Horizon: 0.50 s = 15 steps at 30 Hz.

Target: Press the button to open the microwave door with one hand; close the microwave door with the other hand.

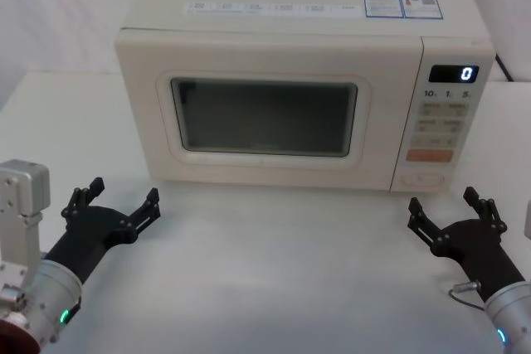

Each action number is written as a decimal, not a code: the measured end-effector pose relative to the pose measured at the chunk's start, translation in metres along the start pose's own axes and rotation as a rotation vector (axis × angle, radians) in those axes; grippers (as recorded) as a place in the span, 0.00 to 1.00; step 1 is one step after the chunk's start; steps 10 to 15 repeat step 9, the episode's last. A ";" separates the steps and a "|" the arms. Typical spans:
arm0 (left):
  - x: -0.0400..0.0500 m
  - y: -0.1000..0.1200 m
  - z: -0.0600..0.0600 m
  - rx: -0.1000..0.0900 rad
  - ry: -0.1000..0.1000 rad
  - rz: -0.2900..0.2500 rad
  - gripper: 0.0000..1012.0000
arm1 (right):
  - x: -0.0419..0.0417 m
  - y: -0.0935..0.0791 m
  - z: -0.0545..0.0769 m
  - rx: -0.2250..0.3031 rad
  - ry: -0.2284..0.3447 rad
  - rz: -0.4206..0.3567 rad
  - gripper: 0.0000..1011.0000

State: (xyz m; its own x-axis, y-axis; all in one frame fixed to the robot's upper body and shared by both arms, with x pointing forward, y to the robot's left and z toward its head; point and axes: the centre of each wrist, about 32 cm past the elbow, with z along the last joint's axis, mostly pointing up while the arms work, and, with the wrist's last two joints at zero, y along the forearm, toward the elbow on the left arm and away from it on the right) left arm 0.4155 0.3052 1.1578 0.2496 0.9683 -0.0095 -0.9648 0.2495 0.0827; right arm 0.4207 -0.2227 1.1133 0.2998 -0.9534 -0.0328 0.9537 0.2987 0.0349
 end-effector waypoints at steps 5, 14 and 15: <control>-0.0001 0.000 0.000 -0.001 0.000 0.000 0.99 | 0.0000 0.000 0.000 0.000 0.000 0.000 0.99; -0.0001 0.000 0.000 -0.002 0.001 -0.001 0.99 | 0.0000 0.000 0.000 0.000 0.000 0.000 0.99; -0.0001 0.000 0.000 -0.002 0.001 -0.001 0.99 | 0.0000 0.000 0.000 0.000 0.000 0.000 0.99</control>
